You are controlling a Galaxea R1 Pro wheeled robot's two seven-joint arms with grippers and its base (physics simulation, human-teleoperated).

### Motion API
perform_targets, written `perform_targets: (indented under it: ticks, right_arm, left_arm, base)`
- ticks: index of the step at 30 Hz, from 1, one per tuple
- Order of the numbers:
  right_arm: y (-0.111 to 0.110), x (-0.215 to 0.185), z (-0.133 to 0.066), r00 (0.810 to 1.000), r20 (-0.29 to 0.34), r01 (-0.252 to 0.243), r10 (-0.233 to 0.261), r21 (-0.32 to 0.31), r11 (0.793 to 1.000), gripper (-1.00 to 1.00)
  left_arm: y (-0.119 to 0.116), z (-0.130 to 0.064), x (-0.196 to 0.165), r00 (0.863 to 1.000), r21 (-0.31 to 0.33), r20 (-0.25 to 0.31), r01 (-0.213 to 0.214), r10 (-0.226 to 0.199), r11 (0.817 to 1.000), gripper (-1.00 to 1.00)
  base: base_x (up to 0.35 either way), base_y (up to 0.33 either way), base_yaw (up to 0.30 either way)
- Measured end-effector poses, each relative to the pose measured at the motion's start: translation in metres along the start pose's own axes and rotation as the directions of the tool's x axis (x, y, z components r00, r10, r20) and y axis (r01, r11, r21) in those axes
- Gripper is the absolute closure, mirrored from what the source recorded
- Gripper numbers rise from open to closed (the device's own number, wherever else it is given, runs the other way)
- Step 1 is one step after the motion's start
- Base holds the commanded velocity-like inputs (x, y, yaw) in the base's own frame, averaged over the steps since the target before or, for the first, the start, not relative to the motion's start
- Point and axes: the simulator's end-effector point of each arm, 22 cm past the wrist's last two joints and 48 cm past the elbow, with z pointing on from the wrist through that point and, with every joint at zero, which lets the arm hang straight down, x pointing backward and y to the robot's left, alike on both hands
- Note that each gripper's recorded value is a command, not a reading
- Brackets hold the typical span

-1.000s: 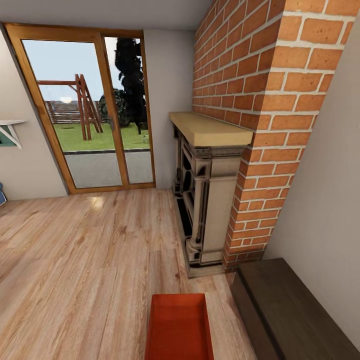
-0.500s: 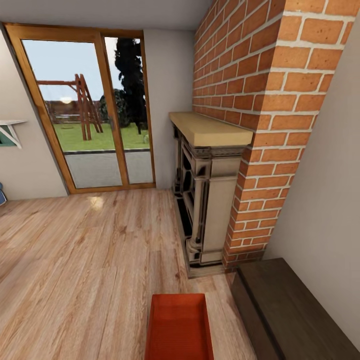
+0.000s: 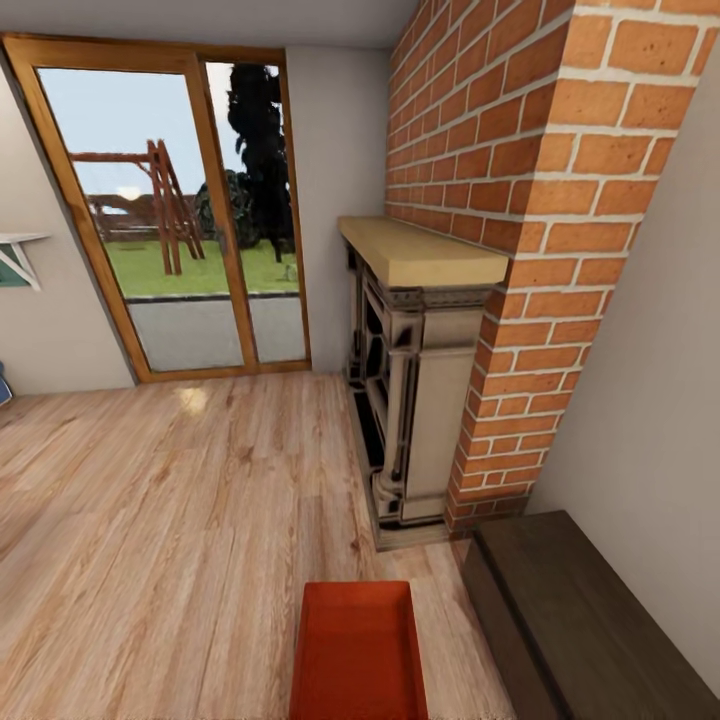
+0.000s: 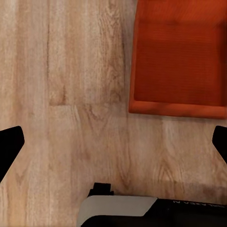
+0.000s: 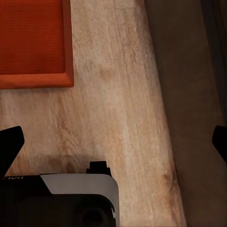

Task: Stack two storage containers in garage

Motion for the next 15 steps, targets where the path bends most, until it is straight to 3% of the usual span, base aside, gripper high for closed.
perform_targets:
  ticks: [15]
  right_arm:
    - [0.002, 0.011, 0.015, 1.0, -0.023, 0.002, -0.002, 0.0, 1.0, -1.0]
  left_arm:
    - [0.006, 0.015, 0.008, 1.0, -0.016, -0.013, -0.001, 0.001, 1.0, -1.0]
  base:
    - [0.0, 0.0, 0.0]
